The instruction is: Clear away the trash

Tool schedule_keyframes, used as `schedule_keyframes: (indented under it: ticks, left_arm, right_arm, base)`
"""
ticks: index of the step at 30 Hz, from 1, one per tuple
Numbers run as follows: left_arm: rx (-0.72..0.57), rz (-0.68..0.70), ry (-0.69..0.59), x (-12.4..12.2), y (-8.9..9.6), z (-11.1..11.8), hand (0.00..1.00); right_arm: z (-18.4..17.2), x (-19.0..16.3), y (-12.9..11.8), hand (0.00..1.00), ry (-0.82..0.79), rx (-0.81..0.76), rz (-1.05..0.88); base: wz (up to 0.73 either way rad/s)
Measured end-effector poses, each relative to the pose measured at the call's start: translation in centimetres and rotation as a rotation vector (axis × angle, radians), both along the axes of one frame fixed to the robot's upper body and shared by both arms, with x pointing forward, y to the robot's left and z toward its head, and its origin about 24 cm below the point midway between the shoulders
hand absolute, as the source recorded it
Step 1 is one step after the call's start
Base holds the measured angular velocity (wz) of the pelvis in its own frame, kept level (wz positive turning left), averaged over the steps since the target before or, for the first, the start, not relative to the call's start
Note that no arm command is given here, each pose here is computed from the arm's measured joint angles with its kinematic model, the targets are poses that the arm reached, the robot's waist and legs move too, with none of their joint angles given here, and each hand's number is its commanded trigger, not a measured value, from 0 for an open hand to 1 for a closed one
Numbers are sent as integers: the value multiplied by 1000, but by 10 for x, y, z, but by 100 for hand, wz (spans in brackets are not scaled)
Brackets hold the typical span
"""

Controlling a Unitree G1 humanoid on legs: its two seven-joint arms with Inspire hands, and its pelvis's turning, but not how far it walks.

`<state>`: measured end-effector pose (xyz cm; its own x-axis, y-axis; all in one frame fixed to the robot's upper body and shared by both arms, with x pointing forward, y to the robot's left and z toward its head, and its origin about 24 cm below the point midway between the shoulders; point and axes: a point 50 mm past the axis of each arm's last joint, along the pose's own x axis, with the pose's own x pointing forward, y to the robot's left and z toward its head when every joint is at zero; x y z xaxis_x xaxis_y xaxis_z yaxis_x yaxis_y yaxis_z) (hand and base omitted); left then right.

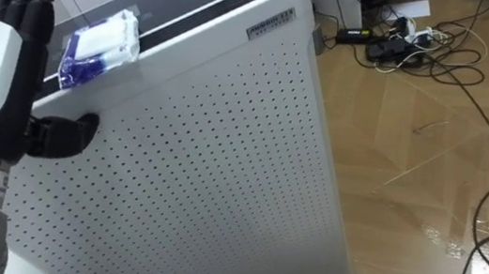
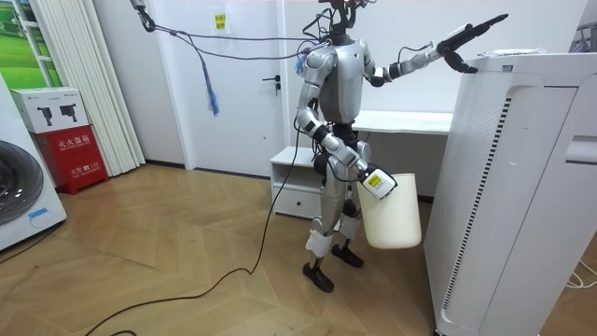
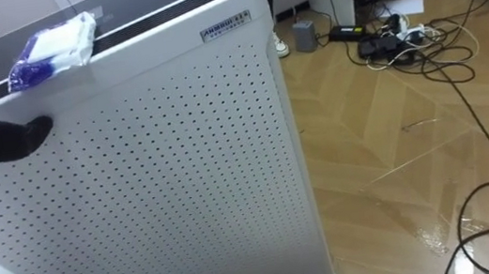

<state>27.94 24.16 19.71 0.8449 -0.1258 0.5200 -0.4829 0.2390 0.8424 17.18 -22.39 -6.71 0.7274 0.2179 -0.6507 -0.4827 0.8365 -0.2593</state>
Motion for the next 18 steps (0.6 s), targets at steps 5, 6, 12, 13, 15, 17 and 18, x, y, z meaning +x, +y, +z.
schedule_keyframes:
  ticks: [5, 6, 12, 13, 15, 17, 18]
  left_arm:
    - [3, 6, 32, 2, 0, 0, 0]
    - [2, 7, 34, 2, 1, 0, 0]
    - [18, 2, 55, 4, 0, 5, 0]
    - [23, 2, 58, 4, 0, 5, 0]
    - [29, 2, 64, 4, 1, 6, 0]
    - [39, 1, 69, 5, 1, 7, 0]
    - [42, 0, 70, 5, 1, 8, 0]
  right_arm:
    - [0, 0, 1, 100, 5, 8, 5]
    - [0, 0, 1, 100, 5, 8, 5]
    - [-1, -1, 1, 100, 8, 7, 3]
    - [-1, -2, 1, 100, 8, 7, 3]
    - [-1, -2, 1, 100, 10, 7, 2]
    - [-1, -2, 1, 100, 10, 8, 3]
    - [-1, -2, 1, 100, 10, 7, 3]
  base:
    - [0]
    - [0]
    - [0]
    - [0]
    - [0]
    - [0]
    - [0]
